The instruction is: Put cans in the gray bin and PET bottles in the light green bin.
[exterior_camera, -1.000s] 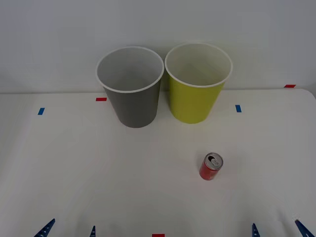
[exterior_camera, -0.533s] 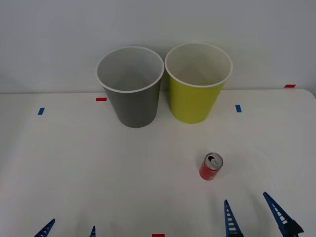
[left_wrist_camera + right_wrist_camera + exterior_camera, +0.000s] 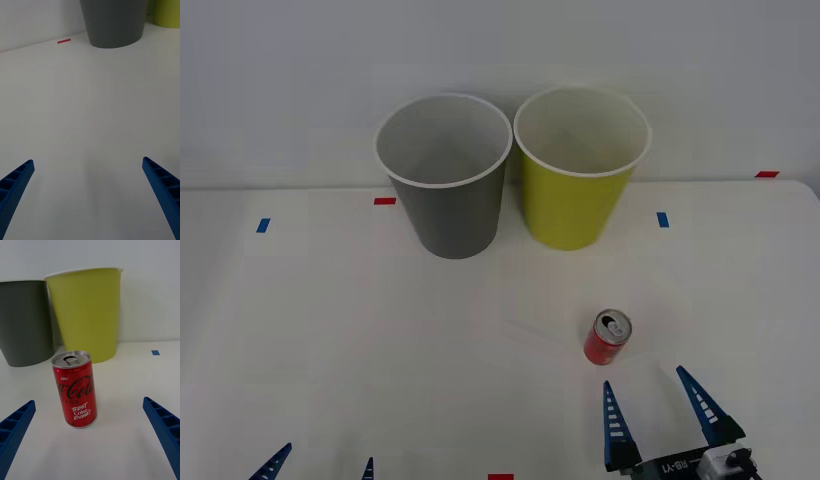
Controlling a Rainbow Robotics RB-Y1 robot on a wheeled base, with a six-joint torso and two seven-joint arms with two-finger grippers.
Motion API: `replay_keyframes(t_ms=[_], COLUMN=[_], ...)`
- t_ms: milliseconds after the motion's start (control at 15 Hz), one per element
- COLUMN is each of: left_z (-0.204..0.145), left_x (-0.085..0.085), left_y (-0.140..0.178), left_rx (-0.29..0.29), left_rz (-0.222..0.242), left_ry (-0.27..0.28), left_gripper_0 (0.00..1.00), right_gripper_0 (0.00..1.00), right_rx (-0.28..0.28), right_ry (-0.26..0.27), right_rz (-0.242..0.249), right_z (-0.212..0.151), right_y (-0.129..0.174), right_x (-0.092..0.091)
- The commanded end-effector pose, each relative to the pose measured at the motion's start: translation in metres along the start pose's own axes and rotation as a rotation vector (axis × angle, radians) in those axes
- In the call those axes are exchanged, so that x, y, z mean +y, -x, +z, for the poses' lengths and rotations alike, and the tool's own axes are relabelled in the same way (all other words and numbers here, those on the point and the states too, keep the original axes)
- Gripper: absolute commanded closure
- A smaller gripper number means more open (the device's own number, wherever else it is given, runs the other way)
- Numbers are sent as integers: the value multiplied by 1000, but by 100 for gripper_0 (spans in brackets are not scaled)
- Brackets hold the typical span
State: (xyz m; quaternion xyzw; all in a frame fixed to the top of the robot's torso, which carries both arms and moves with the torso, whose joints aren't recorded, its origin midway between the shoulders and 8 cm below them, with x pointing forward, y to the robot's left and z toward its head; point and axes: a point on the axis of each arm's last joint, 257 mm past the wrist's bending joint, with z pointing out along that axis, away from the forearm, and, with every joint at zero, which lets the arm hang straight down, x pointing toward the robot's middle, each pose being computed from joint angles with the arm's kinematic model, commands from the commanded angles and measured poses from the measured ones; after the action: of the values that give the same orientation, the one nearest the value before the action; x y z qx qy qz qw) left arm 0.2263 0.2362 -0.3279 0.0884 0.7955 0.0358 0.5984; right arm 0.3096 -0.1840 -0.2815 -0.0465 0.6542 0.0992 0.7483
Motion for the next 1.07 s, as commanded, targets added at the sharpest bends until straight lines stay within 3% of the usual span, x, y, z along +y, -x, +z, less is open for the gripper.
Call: replay_keyframes(t_ms=[67, 467, 1067], left_z=[0, 0, 0], left_x=[0, 0, 0], left_y=[0, 0, 0], left_rx=[0, 0, 0], left_rz=[0, 0, 0], left_ry=[0, 0, 0], left_gripper_0=[0, 0, 0], right_gripper_0=[0, 0, 0], right_rx=[-20, -29, 0], right_ry=[4, 28, 82], right_rz=[2, -31, -59], right_z=[23, 45, 76], right_y=[-3, -8, -11], right_x=[-1, -7, 5])
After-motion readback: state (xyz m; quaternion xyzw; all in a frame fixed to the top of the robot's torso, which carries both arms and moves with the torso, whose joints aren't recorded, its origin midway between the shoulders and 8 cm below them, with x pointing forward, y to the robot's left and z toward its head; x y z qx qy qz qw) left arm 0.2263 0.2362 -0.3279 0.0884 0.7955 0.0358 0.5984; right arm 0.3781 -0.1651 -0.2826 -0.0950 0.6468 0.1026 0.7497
